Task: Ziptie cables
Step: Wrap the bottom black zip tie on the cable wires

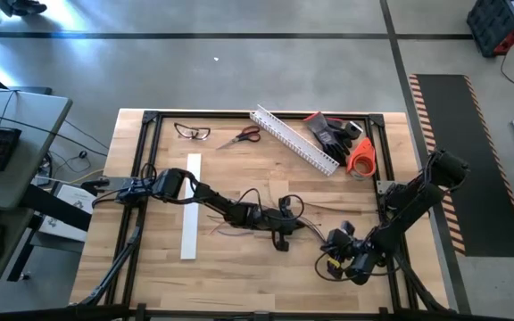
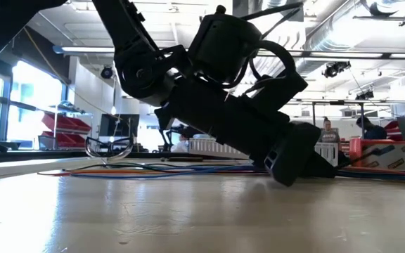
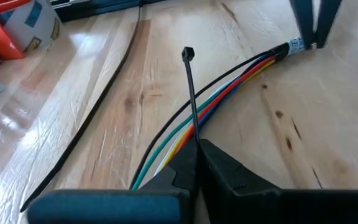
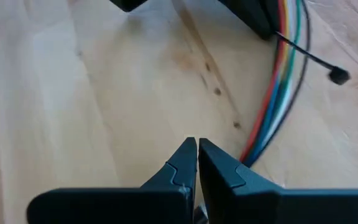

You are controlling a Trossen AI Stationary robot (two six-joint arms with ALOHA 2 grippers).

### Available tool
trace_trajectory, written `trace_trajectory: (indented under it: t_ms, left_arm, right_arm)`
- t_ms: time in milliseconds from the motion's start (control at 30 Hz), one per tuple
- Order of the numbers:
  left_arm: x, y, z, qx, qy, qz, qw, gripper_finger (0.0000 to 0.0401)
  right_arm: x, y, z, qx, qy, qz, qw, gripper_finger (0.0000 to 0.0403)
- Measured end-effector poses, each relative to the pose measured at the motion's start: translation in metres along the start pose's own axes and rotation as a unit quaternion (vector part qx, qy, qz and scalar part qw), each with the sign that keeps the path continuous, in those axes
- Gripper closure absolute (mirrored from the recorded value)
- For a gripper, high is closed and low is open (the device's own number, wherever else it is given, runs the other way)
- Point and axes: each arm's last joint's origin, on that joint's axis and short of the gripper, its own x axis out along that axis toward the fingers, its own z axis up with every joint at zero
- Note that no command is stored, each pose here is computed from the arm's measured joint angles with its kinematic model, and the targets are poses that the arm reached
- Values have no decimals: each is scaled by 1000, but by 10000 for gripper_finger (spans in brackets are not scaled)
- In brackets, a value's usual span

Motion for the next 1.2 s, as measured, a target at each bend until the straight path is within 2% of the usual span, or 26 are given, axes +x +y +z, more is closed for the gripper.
trace_trajectory:
  t_ms: [133,267,367,467,567,667,867,1000,1133,1200]
  left_arm:
    - [-1,-3,0,3,-1,-2,1000,401]
    - [-1,-6,1,5,-4,4,1000,401]
    - [-2,-9,4,14,-16,-1,1000,401]
    - [-10,-18,6,4,-77,-14,997,401]
    - [-27,-18,-2,-54,-170,-38,983,401]
    - [-46,-4,-21,-110,-219,-53,968,401]
    - [-71,13,-45,-163,-251,-124,946,401]
    - [-74,8,-48,-165,-241,-168,941,401]
    - [-76,-1,-46,-159,-241,-192,938,401]
    - [-77,-5,-46,-158,-241,-198,937,401]
  right_arm:
    - [-4,-8,0,25,5,-30,999,383]
    - [-6,-13,2,46,-21,-56,997,329]
    - [-6,-15,3,34,-55,-71,995,281]
    - [-7,-18,4,20,-71,-86,994,242]
    - [-11,-16,6,-11,-79,-81,994,216]
    - [-20,-8,12,-49,-92,-61,993,206]
    - [-16,0,34,-125,-112,-52,985,211]
    - [3,-7,49,-120,-130,-66,982,213]
    - [21,-32,71,-52,-134,-125,982,213]
    - [31,-47,84,-31,-115,-137,983,217]
